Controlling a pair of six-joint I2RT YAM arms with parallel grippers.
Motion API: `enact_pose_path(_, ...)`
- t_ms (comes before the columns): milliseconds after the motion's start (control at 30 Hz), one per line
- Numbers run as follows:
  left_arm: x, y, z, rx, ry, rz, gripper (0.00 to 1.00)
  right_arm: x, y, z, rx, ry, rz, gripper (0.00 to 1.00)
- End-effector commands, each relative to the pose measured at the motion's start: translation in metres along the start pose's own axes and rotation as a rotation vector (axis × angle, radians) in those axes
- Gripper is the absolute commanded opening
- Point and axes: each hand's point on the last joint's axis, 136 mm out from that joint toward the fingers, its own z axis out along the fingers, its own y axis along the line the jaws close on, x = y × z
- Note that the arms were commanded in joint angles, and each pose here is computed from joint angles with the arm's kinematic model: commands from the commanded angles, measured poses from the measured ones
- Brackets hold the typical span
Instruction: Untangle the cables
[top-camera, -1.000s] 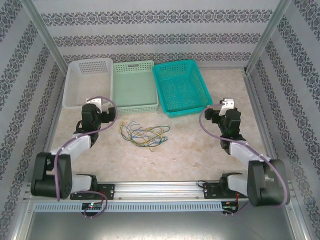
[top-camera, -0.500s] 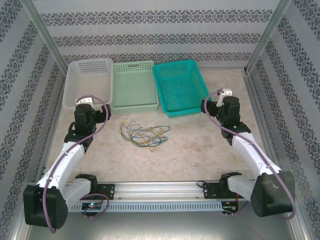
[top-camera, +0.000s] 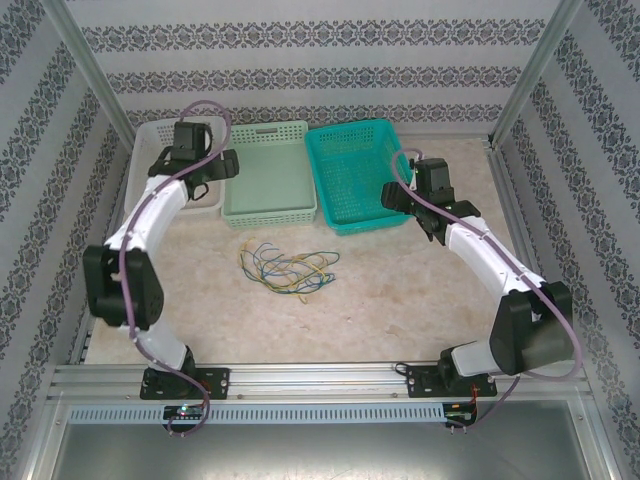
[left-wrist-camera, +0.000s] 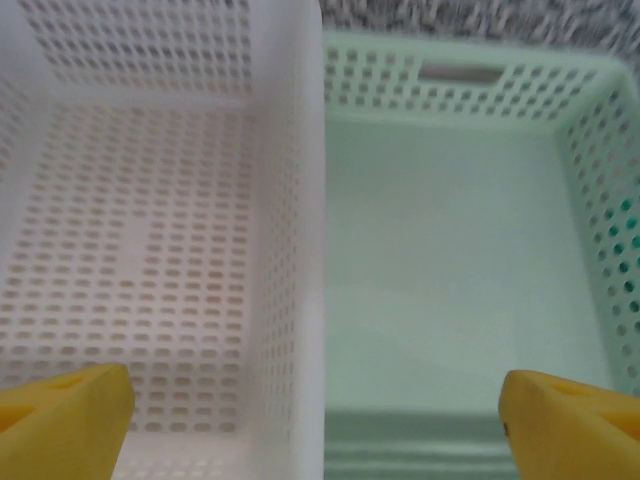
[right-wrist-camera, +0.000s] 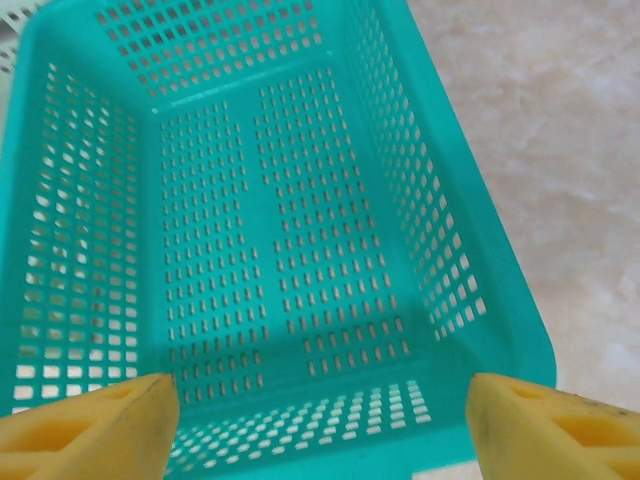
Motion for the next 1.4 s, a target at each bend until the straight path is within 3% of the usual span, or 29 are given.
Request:
enact_pose_path(0, 0.035, 0.002, 0.017, -0.001, 0.181, 0.012, 0.91, 0.006, -0.007, -0.009, 0.042, 0.038, 0.006, 0.77)
enact_pose_path(367, 0.055, 0.017, 0.060, -0.077, 0.255, 0.016, 0.82, 0.021, -0.007, -0.021, 0.011, 0.033, 0.020, 0.79)
enact_pose_path(467, 0.063, 0.011, 0.069, -0.030, 0.284, 0.014, 0.79, 0.026, -0.006, -0.017, -0.001, 0.042, 0.024, 0.78)
enact_pose_path(533, 0.069, 0.003, 0.075, 0.015, 0.322, 0.021, 0.69, 0.028, -0.007, -0.014, 0.005, 0.053, 0.032, 0.78)
enact_pose_path(633, 0.080, -0.013, 0.081, 0.104, 0.380, 0.029, 0.42, 0.029, -0.008, -0.011, 0.012, 0.067, 0.061, 0.78)
enact_pose_path(733, 0.088, -0.027, 0.081, 0.156, 0.392, 0.037, 0.29, 0.027, -0.010, -0.009, 0.006, 0.061, 0.100, 0.78)
enact_pose_path(1133, 0.118, -0.114, 0.057, 0.305, 0.376, 0.283, 0.26, 0.040, -0.023, -0.013, 0.042, 0.089, 0.138, 0.77)
enact_pose_path(1300, 0.125, -0.130, 0.062, 0.312, 0.409, 0.217, 0.27, 0.048, -0.004, -0.025, -0.042, 0.135, 0.070, 0.69)
enact_pose_path(1367, 0.124, -0.125, 0.063, 0.269, 0.425, 0.180, 0.36, 0.053, 0.010, -0.033, -0.072, 0.174, 0.006, 0.67)
